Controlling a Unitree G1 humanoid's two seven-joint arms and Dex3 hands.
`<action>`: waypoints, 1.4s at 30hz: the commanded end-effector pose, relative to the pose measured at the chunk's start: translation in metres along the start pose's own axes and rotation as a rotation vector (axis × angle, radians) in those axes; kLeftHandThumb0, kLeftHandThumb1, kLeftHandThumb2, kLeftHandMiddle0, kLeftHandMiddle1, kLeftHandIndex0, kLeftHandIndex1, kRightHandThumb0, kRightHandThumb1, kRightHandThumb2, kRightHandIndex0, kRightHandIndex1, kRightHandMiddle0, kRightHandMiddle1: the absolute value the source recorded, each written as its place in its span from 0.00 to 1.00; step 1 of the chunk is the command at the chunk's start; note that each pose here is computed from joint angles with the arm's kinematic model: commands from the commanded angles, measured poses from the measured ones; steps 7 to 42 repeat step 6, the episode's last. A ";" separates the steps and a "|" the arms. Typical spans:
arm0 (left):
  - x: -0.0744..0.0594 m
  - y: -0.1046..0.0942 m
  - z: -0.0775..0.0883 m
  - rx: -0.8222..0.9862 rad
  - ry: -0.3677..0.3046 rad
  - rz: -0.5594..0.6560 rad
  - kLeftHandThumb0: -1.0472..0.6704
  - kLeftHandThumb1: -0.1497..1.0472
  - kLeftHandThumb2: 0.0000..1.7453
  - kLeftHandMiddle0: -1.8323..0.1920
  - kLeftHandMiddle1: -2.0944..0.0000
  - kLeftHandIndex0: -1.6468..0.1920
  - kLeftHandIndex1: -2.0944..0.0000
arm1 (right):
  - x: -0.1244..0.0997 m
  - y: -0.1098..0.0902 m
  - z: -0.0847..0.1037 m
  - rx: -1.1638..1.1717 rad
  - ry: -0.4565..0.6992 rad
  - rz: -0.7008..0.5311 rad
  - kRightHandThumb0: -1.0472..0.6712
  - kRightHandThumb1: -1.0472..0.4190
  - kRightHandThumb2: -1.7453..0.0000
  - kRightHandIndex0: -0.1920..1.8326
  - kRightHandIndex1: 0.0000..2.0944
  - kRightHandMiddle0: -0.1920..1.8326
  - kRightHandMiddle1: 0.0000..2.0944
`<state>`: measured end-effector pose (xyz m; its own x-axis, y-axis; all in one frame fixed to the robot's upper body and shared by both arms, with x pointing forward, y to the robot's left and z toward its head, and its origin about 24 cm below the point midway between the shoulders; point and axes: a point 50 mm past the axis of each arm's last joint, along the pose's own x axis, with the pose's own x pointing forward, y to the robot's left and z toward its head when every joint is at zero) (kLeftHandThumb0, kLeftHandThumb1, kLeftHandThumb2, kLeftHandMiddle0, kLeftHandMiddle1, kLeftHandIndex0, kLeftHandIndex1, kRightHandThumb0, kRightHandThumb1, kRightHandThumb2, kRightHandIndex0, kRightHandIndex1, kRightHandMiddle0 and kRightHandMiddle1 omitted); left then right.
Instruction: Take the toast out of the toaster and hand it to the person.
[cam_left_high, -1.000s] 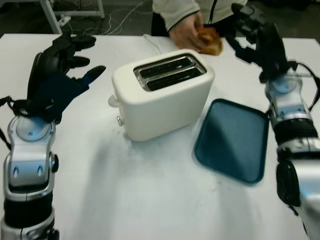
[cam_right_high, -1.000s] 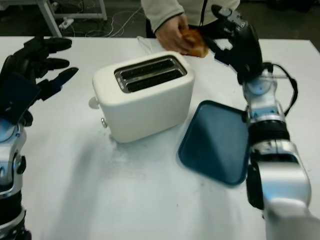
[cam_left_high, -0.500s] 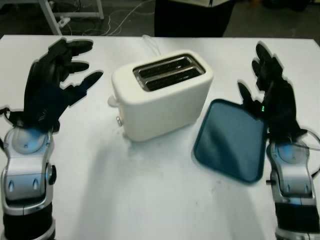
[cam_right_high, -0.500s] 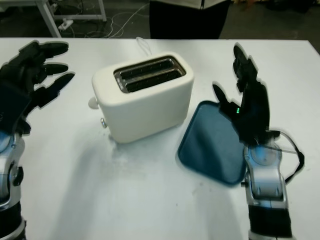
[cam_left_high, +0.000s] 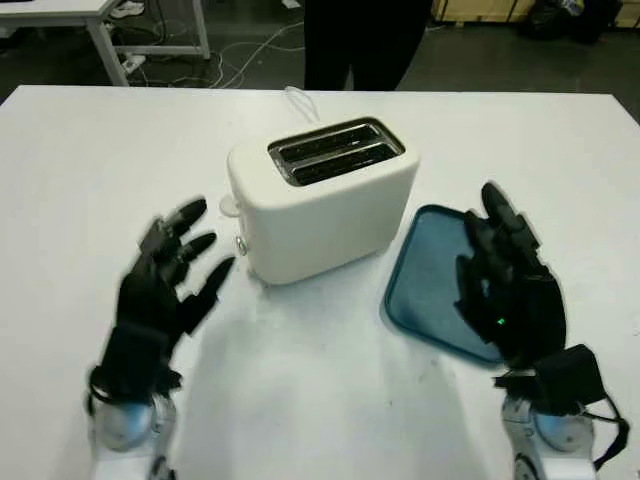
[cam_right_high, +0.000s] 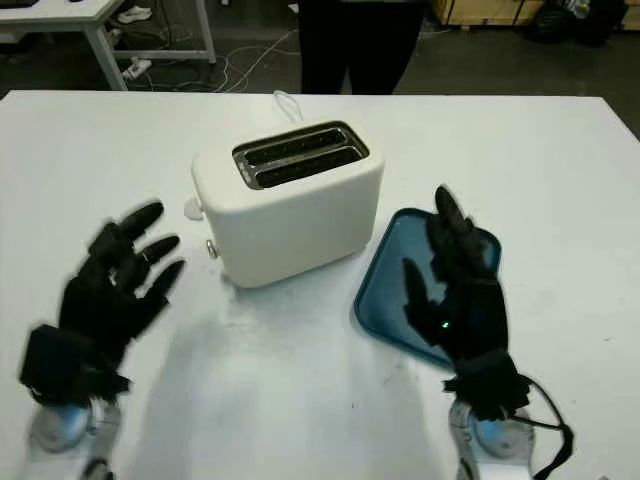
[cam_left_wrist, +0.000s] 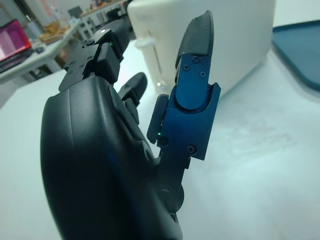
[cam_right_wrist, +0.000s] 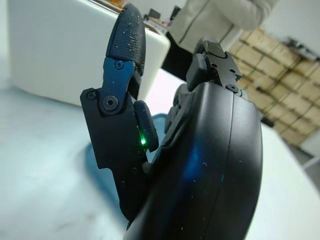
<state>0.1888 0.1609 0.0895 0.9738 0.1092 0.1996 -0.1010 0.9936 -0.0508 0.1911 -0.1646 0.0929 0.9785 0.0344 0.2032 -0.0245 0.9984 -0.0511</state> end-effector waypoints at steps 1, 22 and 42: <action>-0.004 -0.006 -0.002 -0.030 -0.027 0.027 0.26 0.89 0.14 0.91 0.68 0.84 0.79 | -0.002 0.002 -0.003 0.003 0.028 0.009 0.23 0.09 0.65 0.11 0.00 0.11 0.00; -0.004 -0.008 -0.006 0.029 -0.054 0.027 0.24 0.89 0.17 0.90 0.69 0.83 0.80 | -0.003 0.006 -0.014 0.004 0.087 0.019 0.22 0.09 0.65 0.11 0.00 0.11 0.00; -0.004 -0.008 -0.006 0.029 -0.054 0.027 0.24 0.89 0.17 0.90 0.69 0.83 0.80 | -0.003 0.006 -0.014 0.004 0.087 0.019 0.22 0.09 0.65 0.11 0.00 0.11 0.00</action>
